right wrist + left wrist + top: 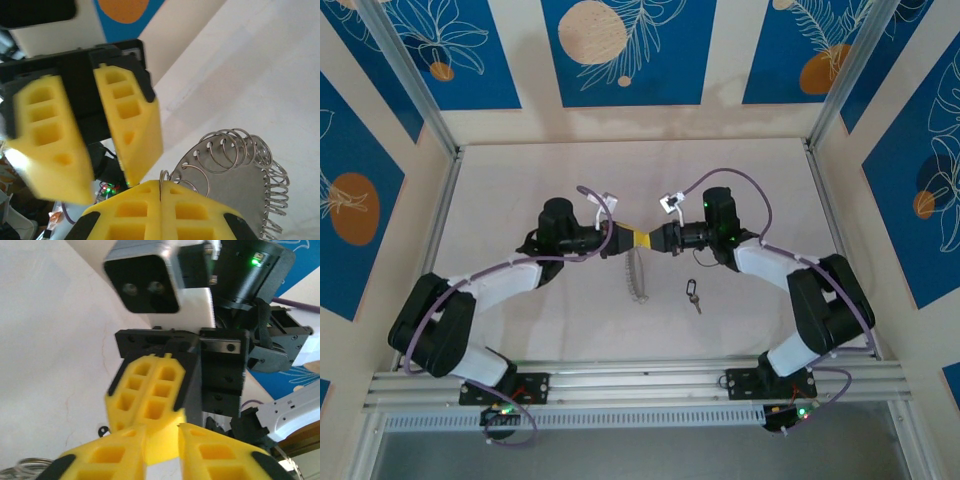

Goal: Put the keys on the keyring

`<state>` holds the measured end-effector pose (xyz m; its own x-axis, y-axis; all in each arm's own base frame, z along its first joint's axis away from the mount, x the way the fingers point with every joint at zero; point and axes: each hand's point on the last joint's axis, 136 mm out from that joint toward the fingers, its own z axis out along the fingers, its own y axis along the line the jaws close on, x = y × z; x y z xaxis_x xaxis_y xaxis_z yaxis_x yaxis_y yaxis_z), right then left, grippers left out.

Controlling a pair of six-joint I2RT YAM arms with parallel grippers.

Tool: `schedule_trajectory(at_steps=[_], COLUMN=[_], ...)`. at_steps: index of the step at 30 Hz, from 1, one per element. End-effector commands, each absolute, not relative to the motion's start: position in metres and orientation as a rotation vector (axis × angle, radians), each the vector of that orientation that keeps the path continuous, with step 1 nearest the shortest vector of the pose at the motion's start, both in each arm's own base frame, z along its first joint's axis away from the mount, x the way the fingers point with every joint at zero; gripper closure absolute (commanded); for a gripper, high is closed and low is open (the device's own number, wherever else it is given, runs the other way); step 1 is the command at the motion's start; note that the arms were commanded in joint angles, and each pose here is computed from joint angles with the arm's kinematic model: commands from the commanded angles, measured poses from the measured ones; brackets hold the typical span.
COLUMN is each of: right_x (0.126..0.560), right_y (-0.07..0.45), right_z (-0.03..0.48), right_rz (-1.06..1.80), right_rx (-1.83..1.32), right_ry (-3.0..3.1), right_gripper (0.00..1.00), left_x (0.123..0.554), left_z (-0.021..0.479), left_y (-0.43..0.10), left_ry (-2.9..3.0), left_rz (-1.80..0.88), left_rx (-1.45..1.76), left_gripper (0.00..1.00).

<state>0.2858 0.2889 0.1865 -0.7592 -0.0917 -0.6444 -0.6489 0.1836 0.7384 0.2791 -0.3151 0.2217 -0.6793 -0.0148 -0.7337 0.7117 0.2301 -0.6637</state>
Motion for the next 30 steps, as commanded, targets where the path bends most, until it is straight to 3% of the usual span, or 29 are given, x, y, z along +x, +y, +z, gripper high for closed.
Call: schedule_trajectory(at_steps=[1,10,30], right_x=[0.295,0.3,0.298], right_y=[0.286,0.279,0.279], right_z=[0.174,0.154,0.157], right_rz=[1.595,1.611,1.624], right_rx=[-0.66,-0.607,-0.61], right_ry=[2.003,2.031,2.021], right_gripper=[1.0,1.0,1.0], left_x=[0.277,0.282,0.287], left_z=[0.219,0.201,0.166], left_y=[-0.317,-0.302,-0.307], left_ry=[1.879,1.954,1.999], left_rz=[-1.459,-1.336,-1.389], left_rx=[0.663,0.617,0.584], left_gripper=[0.72,0.67,0.65])
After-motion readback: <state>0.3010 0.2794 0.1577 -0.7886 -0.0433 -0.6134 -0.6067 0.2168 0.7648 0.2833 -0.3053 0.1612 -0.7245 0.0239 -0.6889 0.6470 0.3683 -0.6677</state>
